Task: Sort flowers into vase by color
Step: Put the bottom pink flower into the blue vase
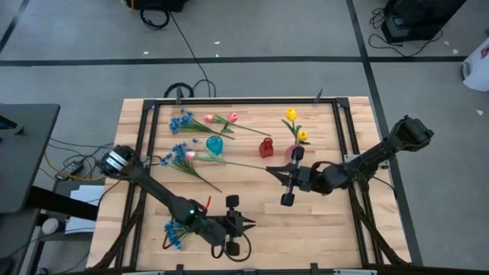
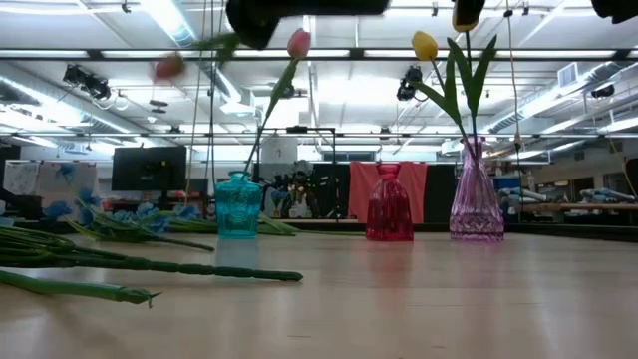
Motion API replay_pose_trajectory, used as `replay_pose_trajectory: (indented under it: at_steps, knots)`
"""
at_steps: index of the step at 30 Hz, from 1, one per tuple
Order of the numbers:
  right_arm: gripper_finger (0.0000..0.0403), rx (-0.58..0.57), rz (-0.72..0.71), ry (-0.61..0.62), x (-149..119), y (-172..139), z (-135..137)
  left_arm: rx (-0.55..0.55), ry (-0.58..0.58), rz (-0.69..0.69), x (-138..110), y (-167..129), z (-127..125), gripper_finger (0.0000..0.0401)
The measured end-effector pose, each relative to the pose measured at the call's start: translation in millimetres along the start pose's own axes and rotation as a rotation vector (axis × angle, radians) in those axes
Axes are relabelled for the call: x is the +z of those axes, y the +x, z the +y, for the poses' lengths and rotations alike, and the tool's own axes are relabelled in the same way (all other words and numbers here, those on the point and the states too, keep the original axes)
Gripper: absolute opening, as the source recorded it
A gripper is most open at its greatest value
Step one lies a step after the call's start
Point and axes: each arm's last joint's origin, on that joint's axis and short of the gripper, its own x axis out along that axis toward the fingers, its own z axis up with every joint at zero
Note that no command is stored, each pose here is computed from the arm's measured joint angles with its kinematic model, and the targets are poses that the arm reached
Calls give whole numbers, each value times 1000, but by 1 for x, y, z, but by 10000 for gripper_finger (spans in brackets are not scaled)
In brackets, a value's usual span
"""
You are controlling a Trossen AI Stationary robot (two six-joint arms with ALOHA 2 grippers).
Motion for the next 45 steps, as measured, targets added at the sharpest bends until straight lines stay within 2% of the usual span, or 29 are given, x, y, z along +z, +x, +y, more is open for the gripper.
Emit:
replay_pose_trajectory:
  at_steps: [4, 7, 10, 13, 17, 19, 25, 34, 39, 45]
  knots:
    - [11, -35, -55, -13, 8, -3, 0, 9, 20, -62, -7, 14, -4, 46]
    - [11, -46, -96, -21, 14, -6, 1, -8, 0, -164, -15, 21, 4, 46]
    - [11, -44, -125, -33, 18, -9, 3, -25, -49, -271, -30, 22, 23, 46]
    - [11, -38, -134, -27, 19, -10, 4, 4, -122, -432, -40, 16, 48, 46]
    - [21, -36, -137, -20, 19, -10, 5, 64, -193, -660, -42, 1, 79, 46]
    - [21, -35, -150, -10, 21, -11, 4, 95, -202, -697, -42, -1, 90, 47]
    - [14, 2, -207, -5, 25, -12, 4, 124, -231, -766, -21, 8, 108, 66]
    - [17, -25, -218, -34, 28, -15, 5, 202, -74, -916, 31, 12, 107, 112]
    - [17, -31, -265, -55, 35, -22, 8, 249, -65, -984, 55, 12, 112, 130]
    - [17, -35, -287, -78, 39, -26, 10, 200, -86, -1055, 69, 15, 124, 142]
